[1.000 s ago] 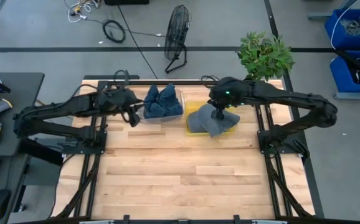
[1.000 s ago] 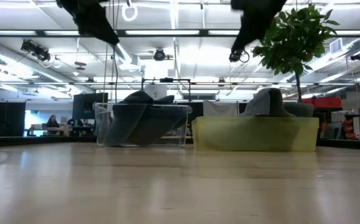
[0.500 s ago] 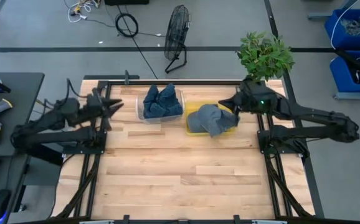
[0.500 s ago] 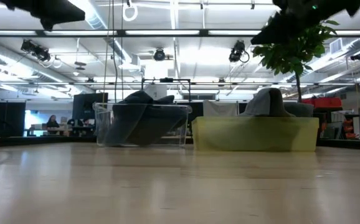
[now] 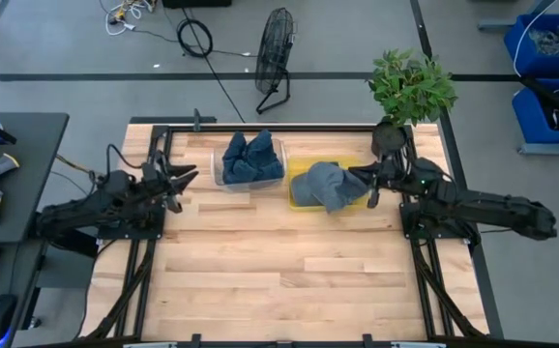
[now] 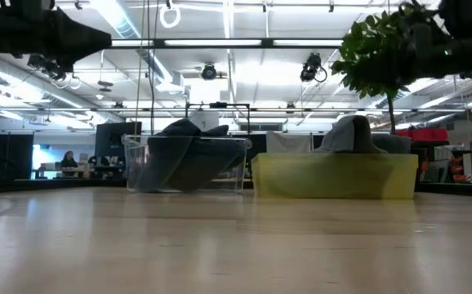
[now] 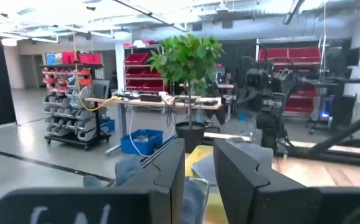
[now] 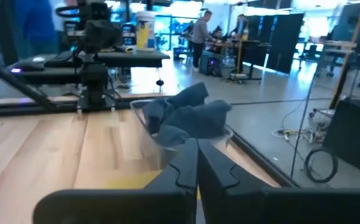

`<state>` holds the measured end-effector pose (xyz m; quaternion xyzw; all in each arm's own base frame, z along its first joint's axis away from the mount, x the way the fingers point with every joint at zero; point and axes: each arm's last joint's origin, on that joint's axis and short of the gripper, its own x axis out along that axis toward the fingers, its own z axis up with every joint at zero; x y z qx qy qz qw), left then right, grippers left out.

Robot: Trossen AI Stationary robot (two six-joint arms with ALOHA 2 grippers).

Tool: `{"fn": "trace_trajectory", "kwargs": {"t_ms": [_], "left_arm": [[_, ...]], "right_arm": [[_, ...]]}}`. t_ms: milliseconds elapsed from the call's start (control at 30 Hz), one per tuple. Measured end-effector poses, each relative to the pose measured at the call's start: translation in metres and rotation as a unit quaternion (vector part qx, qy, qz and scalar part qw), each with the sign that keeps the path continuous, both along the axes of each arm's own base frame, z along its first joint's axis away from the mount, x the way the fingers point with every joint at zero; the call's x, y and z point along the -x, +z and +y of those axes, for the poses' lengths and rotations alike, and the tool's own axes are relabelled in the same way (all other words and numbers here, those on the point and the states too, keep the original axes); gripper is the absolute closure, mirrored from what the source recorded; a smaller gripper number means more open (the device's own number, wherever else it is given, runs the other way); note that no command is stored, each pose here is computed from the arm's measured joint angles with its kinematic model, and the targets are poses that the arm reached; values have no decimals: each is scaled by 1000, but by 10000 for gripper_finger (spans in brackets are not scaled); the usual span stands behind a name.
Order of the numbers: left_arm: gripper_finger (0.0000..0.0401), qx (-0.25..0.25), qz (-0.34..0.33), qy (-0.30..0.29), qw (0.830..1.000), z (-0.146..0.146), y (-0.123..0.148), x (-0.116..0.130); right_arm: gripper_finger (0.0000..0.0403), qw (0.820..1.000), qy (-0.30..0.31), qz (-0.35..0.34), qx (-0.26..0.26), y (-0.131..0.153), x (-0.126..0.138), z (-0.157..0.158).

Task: Pick & Place hat
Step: Return to home position

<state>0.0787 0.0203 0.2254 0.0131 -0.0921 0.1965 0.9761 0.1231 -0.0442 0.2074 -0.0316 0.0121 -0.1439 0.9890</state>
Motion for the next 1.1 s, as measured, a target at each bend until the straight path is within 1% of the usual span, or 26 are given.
{"fn": "trace_trajectory", "kwargs": {"t_ms": [133,200,233,333,367,500,600,633,733,800,1100], "left_arm": [[314,2,17,-1,1000,1,-18,-6],[314,2,14,-1,1000,1,-26,-9],[314,2,14,-2,1000,2,-30,-10],[314,15,22,-4,1000,2,-46,-15],[314,14,15,-4,1000,2,-45,-15],[314,14,25,-3,1000,3,-47,-15],[314,16,30,-4,999,3,-48,-15],[314,22,39,-4,999,3,-50,-16],[314,44,50,-7,998,3,-54,-16],[314,44,52,-7,998,3,-54,-16],[314,44,50,-7,998,3,-54,-16]], "right_arm": [[395,1000,-6,-22,-4,-20,9,1],[395,999,-7,-36,-1,-32,12,2],[395,1000,-9,-23,-12,-35,13,2],[395,999,-10,-29,-26,-35,14,2],[395,999,-10,-32,-23,-34,14,2],[395,1000,-12,-24,-8,-34,15,2],[395,1000,-28,-8,5,-37,15,1],[395,999,-35,-4,1,-38,15,1],[395,998,-47,-5,-33,-40,15,0],[394,998,-47,2,-46,-42,15,0],[394,994,-50,69,-69,-55,17,1]]}}
